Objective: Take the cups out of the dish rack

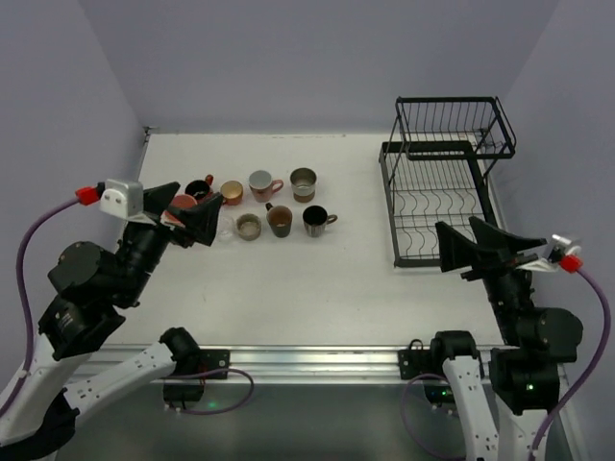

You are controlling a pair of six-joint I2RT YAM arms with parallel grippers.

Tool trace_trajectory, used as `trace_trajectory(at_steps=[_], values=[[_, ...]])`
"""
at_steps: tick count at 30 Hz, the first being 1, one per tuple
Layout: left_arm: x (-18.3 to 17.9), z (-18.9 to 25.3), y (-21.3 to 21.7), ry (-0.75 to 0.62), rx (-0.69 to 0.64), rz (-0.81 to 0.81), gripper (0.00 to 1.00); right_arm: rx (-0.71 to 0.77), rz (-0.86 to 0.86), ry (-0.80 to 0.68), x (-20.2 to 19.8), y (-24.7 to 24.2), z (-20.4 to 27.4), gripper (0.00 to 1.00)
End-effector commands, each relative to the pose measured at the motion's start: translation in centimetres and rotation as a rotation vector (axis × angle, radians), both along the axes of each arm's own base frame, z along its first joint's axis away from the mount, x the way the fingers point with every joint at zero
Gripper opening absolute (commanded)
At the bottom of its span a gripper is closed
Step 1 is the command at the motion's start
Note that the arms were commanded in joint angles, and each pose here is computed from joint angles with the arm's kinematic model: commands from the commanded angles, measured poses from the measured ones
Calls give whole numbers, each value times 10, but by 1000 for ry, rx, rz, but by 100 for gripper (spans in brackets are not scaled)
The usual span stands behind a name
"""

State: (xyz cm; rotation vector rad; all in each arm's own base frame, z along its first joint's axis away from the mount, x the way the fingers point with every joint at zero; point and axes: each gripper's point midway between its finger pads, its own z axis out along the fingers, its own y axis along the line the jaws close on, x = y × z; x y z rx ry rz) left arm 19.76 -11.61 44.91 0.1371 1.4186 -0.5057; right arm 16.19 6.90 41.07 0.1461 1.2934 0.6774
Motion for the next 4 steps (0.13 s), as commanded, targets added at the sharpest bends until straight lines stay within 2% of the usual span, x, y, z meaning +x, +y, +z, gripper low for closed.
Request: trace_trajectory(at_steps=[1, 4], values=[[-8, -18, 31, 22, -8, 96, 100, 8, -94, 30, -2, -16, -6, 99], [-9, -23, 40, 0, -42, 132, 100, 19, -57, 57, 5, -10, -10, 99]])
